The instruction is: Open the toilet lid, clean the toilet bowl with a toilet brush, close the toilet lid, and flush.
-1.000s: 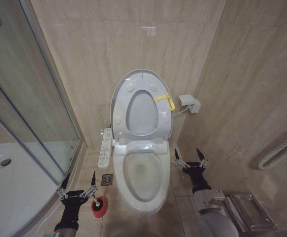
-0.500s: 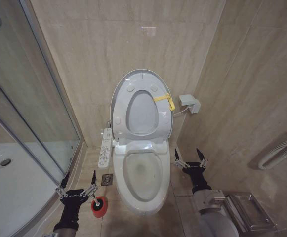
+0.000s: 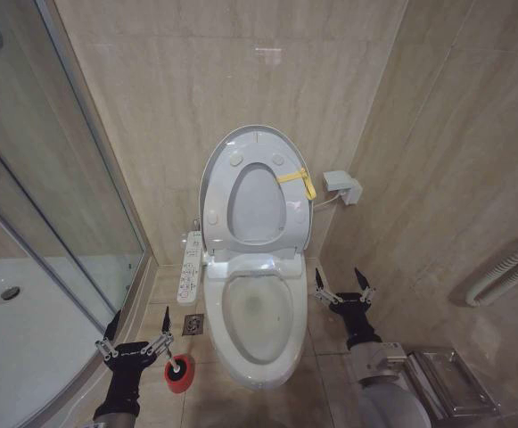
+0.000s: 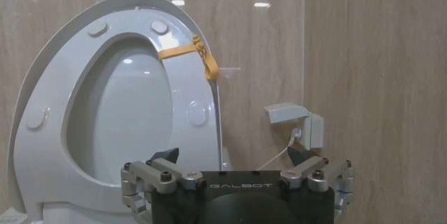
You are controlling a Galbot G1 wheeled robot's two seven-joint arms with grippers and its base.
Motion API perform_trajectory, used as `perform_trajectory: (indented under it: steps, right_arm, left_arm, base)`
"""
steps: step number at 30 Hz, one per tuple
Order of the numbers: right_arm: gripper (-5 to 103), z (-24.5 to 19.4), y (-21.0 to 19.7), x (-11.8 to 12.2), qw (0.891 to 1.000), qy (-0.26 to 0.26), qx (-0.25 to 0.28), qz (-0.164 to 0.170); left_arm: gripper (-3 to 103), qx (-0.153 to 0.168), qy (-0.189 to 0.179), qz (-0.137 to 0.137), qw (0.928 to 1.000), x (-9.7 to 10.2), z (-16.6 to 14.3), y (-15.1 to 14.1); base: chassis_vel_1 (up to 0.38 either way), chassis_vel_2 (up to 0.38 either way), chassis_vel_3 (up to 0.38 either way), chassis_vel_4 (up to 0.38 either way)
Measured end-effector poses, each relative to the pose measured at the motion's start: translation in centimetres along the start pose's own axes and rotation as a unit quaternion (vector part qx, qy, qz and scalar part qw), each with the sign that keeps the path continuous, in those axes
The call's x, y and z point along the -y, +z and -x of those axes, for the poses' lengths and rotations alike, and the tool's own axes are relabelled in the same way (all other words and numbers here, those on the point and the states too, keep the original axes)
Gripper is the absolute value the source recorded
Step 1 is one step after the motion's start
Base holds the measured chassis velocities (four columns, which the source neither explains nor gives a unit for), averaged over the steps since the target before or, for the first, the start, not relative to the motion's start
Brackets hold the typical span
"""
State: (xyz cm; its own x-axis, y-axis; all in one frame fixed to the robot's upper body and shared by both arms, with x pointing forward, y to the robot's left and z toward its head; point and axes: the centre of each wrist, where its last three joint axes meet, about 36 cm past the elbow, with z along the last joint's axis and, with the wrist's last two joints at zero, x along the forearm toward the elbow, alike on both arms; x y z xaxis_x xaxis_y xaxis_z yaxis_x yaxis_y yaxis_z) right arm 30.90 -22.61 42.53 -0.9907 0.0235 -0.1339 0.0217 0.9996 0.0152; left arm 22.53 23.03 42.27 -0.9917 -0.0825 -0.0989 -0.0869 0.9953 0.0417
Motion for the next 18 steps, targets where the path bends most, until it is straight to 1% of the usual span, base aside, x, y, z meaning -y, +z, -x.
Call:
perform_trajectory:
  steps: [18]
  right_arm:
    - [100, 0.00, 0.00, 0.00, 1.000, 0.000, 0.000, 0.000]
  left_arm:
    - [100, 0.000, 0.000, 0.001, 1.0000, -0.02, 0.01, 0.00]
  base:
    - [0.000, 0.000, 0.000, 0.000]
